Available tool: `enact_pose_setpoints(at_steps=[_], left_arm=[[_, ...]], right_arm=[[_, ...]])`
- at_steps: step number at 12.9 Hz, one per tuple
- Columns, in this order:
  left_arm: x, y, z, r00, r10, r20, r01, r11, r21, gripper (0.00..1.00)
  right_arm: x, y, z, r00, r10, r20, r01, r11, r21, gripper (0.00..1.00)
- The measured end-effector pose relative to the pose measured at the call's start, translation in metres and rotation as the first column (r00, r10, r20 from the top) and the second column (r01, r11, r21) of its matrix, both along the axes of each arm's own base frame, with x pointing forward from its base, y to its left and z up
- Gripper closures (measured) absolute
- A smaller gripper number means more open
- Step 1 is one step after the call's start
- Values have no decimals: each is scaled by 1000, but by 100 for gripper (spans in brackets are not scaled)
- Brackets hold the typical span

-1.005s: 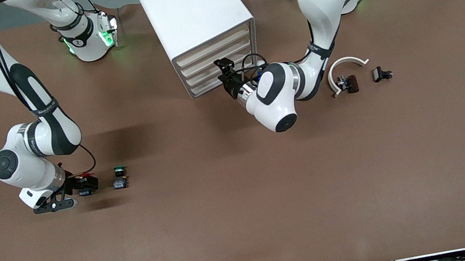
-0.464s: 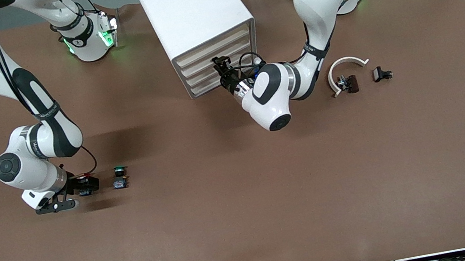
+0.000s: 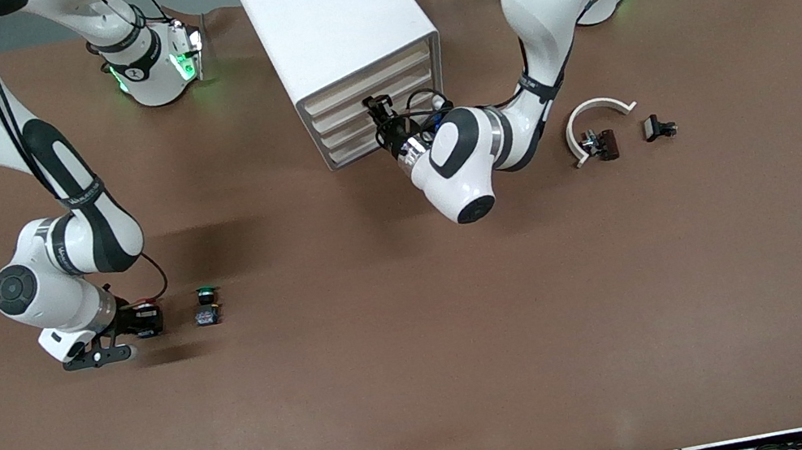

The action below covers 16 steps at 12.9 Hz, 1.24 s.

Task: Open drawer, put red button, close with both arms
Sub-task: 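Open the drawer with the left gripper while the right gripper lifts the button, then place the red button into the open drawer with the right gripper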

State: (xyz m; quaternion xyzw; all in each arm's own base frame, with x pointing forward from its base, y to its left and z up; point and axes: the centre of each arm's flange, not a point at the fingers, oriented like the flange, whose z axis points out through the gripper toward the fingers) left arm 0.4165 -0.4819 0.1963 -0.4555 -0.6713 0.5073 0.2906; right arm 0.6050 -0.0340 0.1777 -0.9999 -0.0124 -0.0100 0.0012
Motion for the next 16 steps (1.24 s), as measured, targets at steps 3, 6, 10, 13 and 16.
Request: enact_pose_setpoints(at_steps=[3, 6, 10, 13, 16], left_arm=[[19, 9, 5, 999, 26, 25, -26, 1000, 1, 86], [54, 31, 13, 995, 84, 61, -84, 996, -5, 86], [83, 50, 20, 986, 139, 92, -138, 990, -17, 86], [108, 70, 25, 974, 193, 117, -191, 981, -28, 86], [128, 85, 26, 958, 242, 152, -238, 970, -41, 86]], right_arm=[[10, 1, 11, 1000, -6, -22, 7, 1000, 6, 59], [35, 5, 55, 991, -66, -114, 68, 998, 16, 59], [44, 56, 149, 949, -241, -203, 247, 969, 2, 59], [12, 165, 212, 880, -403, -251, 410, 912, -28, 59], [-34, 282, 248, 794, -547, -266, 556, 830, -47, 59]])
